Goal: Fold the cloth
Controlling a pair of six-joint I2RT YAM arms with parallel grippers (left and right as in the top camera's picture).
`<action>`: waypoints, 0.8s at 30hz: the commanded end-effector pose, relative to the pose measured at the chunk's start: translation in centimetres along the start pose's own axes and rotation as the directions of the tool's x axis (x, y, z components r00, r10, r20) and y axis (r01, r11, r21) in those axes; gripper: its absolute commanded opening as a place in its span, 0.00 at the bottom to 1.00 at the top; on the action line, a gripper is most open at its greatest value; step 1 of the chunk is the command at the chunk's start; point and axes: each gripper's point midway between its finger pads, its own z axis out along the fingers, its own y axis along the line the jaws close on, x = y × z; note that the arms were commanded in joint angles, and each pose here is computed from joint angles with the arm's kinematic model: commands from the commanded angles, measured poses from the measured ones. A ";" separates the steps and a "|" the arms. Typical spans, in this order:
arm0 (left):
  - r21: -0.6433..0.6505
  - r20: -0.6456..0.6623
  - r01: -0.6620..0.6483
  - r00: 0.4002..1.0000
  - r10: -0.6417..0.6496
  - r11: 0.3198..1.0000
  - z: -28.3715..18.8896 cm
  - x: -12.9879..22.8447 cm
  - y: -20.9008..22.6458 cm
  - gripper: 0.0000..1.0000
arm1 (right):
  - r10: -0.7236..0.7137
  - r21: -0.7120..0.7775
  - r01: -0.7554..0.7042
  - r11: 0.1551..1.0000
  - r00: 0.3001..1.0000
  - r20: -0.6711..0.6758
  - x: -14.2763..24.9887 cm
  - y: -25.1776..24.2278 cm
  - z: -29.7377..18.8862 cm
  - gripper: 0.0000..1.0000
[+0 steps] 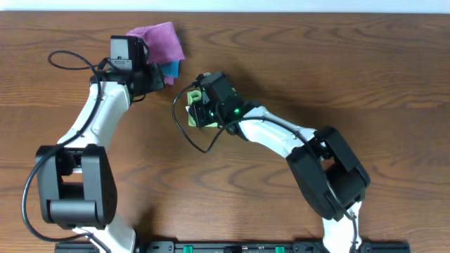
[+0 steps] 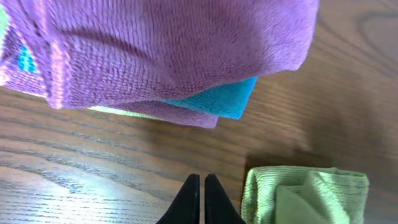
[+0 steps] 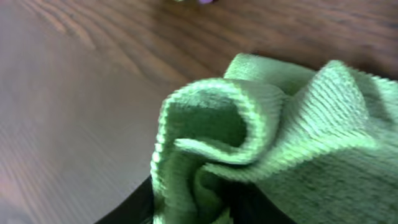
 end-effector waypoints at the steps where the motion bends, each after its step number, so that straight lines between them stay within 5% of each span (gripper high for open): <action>1: 0.002 0.053 -0.023 0.998 0.023 1.000 -1.6 -1.7 -0.4 0.06 | -0.017 -0.066 0.016 0.998 1.000 -0.016 0.0 1.7 0.2 0.39; 14: -0.016 0.075 0.012 0.997 -0.011 1.000 -2.2 -2.5 1.4 0.06 | 0.030 -0.204 -0.040 0.978 0.998 -0.051 -0.5 4.7 -0.7 0.50; 24: -0.014 0.089 0.019 0.996 -0.018 1.000 -2.9 -2.9 1.6 0.06 | 0.061 -0.112 -0.053 0.992 0.996 0.067 -4.5 3.0 -3.9 0.57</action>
